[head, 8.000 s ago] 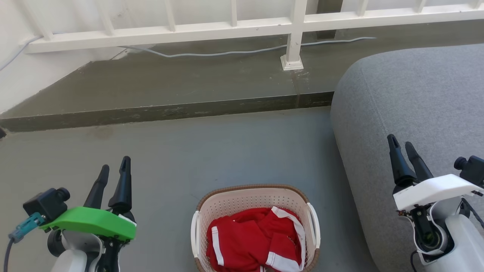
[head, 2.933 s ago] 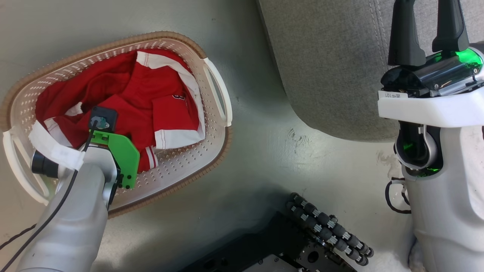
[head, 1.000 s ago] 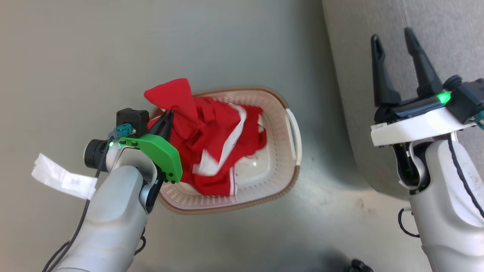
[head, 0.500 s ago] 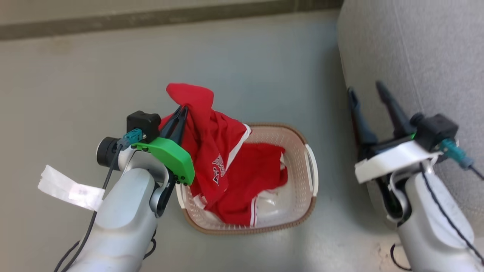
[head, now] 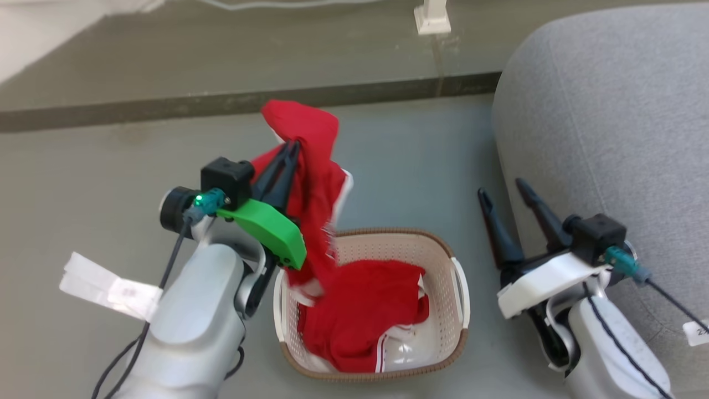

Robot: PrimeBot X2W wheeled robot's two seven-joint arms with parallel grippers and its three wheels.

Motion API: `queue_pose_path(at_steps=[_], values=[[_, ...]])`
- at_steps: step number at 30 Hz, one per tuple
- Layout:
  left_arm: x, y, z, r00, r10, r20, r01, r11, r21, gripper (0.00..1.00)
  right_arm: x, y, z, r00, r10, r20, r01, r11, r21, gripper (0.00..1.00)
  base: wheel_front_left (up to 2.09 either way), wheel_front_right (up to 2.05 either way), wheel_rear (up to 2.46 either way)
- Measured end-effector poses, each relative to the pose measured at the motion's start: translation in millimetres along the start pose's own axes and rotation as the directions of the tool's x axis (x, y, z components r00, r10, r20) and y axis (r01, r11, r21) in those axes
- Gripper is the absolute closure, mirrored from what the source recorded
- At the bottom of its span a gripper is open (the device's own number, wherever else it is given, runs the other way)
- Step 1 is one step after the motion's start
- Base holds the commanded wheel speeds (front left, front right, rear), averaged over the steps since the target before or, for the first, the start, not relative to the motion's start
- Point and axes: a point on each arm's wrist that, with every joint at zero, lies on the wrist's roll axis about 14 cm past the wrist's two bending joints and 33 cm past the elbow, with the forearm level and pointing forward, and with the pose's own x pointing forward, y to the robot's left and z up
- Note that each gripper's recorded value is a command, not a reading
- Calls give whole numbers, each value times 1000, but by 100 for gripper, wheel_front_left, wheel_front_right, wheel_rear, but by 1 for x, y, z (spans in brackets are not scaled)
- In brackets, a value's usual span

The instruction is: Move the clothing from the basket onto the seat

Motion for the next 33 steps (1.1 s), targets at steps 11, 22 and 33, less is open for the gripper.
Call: queue_pose_path(at_steps=[11, 22, 33], values=[[-14, -45, 21, 994, -101, 47, 100, 995, 17, 100, -22, 27, 3, 999, 49, 9, -49, 999, 17, 0, 0, 0, 0], [-39, -69, 25, 990, -137, 35, 136, 990, 22, 100, -41, 50, 8, 995, 93, 30, -94, 995, 41, 0, 0, 0, 0], [-53, -90, 41, 985, -166, 58, 164, 986, 30, 100, -50, 84, 20, 981, 183, 67, -185, 982, 39, 0, 0, 0, 0]])
